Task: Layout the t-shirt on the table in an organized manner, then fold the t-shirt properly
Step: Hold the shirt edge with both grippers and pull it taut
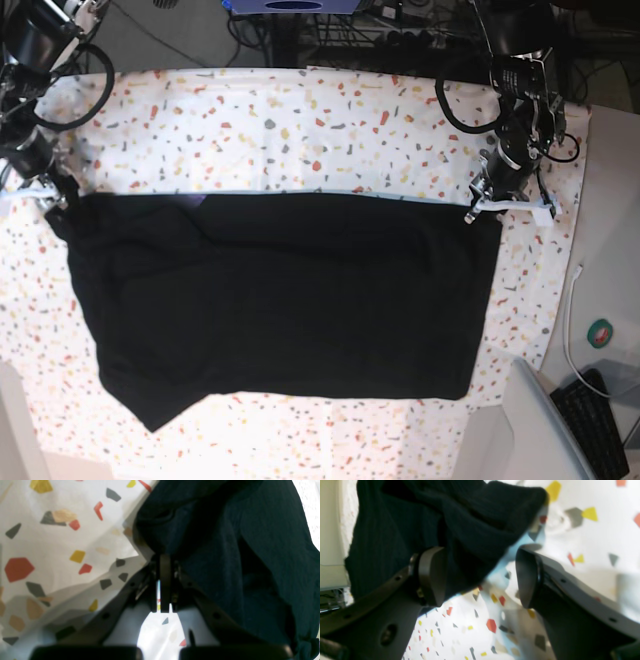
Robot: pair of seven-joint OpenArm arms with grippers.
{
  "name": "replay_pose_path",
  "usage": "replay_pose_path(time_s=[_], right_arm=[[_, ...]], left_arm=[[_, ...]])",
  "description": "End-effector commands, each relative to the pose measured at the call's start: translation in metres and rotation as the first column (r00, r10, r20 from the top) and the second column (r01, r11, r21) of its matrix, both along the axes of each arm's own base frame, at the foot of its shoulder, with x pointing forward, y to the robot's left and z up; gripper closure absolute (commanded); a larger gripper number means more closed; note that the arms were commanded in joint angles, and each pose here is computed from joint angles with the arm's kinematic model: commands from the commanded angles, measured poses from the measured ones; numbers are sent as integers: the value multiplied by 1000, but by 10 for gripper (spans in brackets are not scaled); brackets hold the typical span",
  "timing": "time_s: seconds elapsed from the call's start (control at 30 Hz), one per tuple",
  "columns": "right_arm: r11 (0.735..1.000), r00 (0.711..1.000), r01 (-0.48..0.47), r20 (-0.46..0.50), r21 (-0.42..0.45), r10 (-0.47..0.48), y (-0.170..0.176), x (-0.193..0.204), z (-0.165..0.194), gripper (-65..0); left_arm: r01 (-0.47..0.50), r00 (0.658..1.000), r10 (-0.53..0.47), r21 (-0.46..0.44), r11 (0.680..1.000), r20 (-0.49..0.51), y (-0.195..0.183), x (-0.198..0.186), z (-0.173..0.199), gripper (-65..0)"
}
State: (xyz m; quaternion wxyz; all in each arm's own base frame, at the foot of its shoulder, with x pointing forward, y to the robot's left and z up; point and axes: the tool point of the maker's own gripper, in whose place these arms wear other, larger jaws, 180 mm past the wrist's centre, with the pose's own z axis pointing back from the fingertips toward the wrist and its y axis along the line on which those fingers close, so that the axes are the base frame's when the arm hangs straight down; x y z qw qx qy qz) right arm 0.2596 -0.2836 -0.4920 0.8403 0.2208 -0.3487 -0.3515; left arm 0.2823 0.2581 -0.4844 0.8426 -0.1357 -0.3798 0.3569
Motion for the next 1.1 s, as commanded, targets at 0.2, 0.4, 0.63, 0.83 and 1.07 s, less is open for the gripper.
replay_pose_path(time_s=[0.2,0.4,0.63,0.83,1.07], right_arm=[[999,999,-17,-51,28,18,7,-1,-11,-395],[999,999,-17,-51,28,18,7,-1,-11,-221],[999,998,-19,-55,31,20,9,-2,-12,-281],[999,998,-19,-60,32,21,9,-4,-13,-365],[999,998,-20,-63,33,22,9,-5,-14,-363]], left_arm=[[-1,1000,1,20,1000,31,7,4,9,0],[-3,1000,2,31,1000,28,10,0,9,-234],[-2,999,1,27,1000,35,7,2,10,-408],[-6,999,5,24,1000,39,8,5,11,-408],[-130,990,129,21,991,56,46,-3,17,-406]])
